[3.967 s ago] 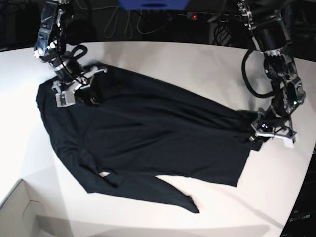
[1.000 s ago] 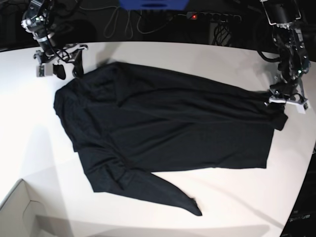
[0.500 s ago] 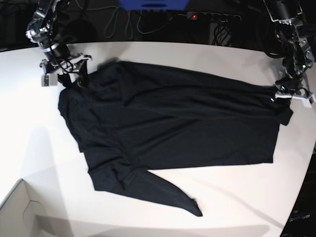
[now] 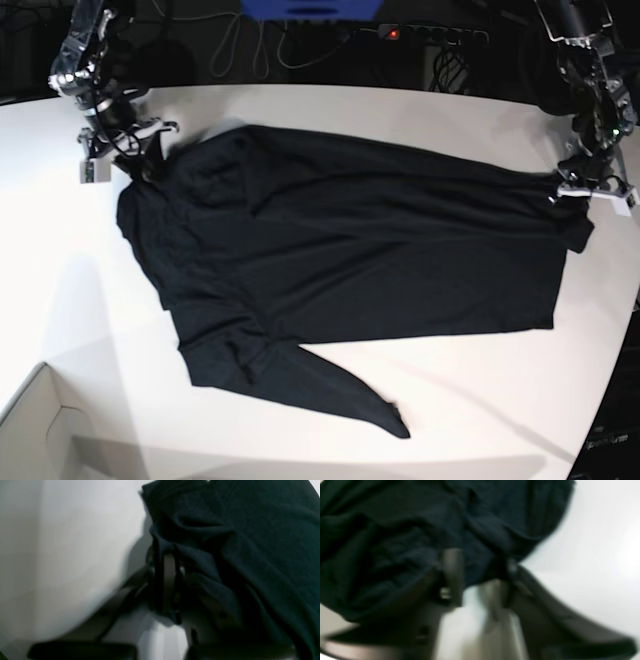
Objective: Layout the t-shirt on the table in an organized manner, then fold the t-shirt properly
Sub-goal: 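Lower the right gripper onto the collar corner and grasp it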
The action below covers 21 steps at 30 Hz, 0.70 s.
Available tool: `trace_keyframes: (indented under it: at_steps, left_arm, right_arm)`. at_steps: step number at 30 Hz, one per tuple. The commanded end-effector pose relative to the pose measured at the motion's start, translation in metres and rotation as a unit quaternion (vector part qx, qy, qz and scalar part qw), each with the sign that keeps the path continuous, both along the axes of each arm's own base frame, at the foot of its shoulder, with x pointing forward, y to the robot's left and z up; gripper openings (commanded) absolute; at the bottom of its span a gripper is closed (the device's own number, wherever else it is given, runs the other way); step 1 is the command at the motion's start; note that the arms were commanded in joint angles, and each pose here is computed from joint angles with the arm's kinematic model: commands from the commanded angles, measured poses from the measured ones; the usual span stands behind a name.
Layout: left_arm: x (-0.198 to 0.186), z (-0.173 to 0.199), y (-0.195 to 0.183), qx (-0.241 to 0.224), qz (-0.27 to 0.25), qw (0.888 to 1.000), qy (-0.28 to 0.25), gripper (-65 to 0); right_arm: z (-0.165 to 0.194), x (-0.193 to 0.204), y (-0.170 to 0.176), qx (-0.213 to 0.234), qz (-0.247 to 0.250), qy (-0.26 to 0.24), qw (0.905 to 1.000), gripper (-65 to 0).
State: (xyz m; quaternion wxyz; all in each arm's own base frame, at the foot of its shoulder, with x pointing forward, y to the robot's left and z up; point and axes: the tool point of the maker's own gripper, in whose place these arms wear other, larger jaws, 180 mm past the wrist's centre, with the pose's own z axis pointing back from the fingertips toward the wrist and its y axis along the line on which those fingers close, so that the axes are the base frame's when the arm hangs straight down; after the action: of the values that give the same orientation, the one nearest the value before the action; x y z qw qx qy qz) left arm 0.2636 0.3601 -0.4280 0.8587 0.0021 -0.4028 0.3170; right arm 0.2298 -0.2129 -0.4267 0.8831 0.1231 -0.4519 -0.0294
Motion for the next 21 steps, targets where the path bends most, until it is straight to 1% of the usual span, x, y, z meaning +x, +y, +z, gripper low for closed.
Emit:
trace_keyframes:
  at_steps: [1,2,3,13,15,17,18,21]
  left_arm:
    - [-0.004,0.001,0.006,0.006,0.002,1.0,0.013,-65.0]
    - [-0.004,0.001,0.006,0.006,0.002,1.0,0.013,-65.0]
    - [-0.004,0.001,0.006,0.006,0.002,1.0,0.013,-65.0]
    - [-0.004,0.0,0.005,0.005,0.002,1.0,0.012,-65.0]
    - [-0.004,0.0,0.005,0.005,0.002,1.0,0.012,-65.0]
    - [-0.004,0.0,0.005,0.004,0.002,1.0,0.012,-65.0]
    - [-0.004,0.0,0.005,0.004,0.002,1.0,0.012,-65.0]
    - [-0.003,-0.001,0.003,0.003,0.0,1.0,0.013,-65.0]
  right_arm:
    - [0.009,0.004,-0.002,0.002,-0.001,-0.019,0.9998,-59.4]
    - [0.009,0.004,-0.003,0.001,-0.002,-0.019,0.9998,-64.4]
    - [0.01,0.003,-0.006,0.0,-0.005,-0.019,0.9998,-65.0]
    - [0.021,-0.007,-0.048,-0.025,-0.061,-0.029,0.9974,-65.0]
    - [0.025,-0.01,-0.047,-0.032,-0.057,-0.031,0.9974,-65.0]
    - [0.03,-0.008,-0.032,-0.036,-0.029,-0.034,0.9984,-64.8]
    - [0.033,-0.006,-0.023,-0.036,-0.014,-0.039,0.9985,-62.5]
    - [0.041,0.003,-0.002,-0.032,0.017,-0.051,0.998,-52.2]
